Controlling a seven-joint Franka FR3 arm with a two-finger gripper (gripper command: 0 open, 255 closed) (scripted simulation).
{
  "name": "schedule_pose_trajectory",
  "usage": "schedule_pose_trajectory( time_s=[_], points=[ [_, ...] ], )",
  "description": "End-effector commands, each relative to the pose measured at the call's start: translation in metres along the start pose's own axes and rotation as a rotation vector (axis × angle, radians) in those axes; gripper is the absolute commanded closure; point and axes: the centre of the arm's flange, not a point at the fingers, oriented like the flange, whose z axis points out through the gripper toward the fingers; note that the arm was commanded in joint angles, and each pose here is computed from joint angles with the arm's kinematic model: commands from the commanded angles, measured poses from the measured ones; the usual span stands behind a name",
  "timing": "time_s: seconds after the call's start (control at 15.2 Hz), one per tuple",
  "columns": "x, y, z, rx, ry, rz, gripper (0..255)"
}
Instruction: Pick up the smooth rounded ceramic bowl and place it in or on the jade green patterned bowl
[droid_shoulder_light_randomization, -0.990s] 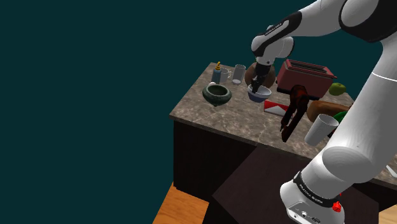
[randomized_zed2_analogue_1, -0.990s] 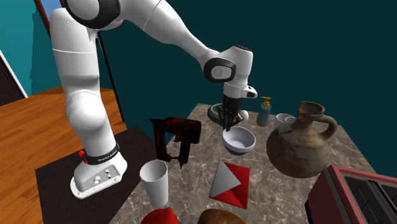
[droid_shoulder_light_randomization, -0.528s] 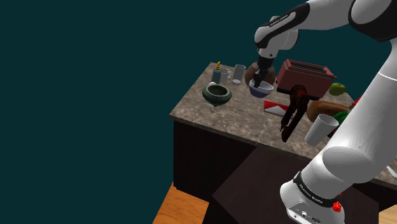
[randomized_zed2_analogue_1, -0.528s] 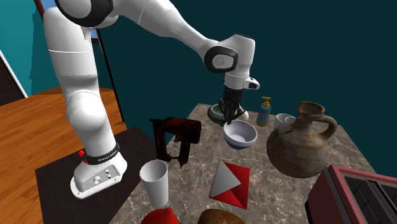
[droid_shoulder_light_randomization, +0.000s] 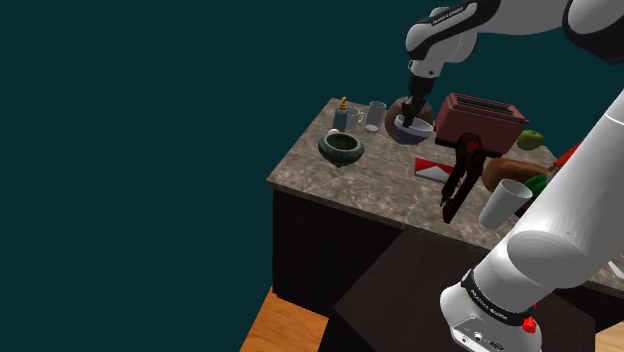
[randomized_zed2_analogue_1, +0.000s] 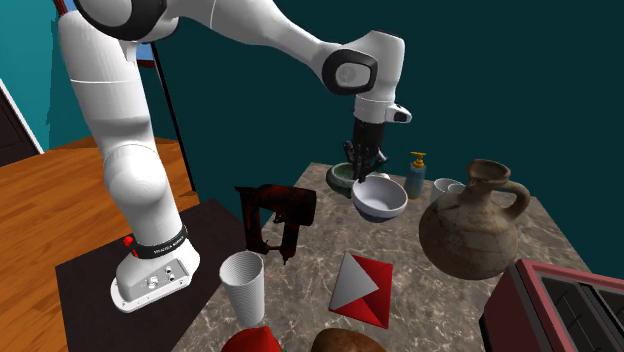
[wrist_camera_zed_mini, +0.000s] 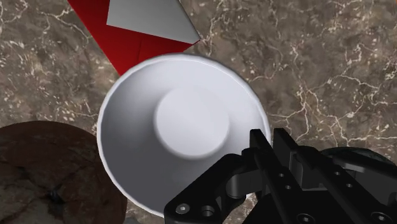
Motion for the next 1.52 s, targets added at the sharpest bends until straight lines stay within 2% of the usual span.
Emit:
schedule_pose_trajectory(
  time_s=[0.0,0.53,1.45],
  points=[
    [-0.001,-0.001,-0.011,0.0,0.0,0.0,255],
    [-0.003,-0.003,-0.05,0.0,0.0,0.0,255],
    [0.1,-0.153,-0.081,0.0,0.0,0.0,255]
  ],
)
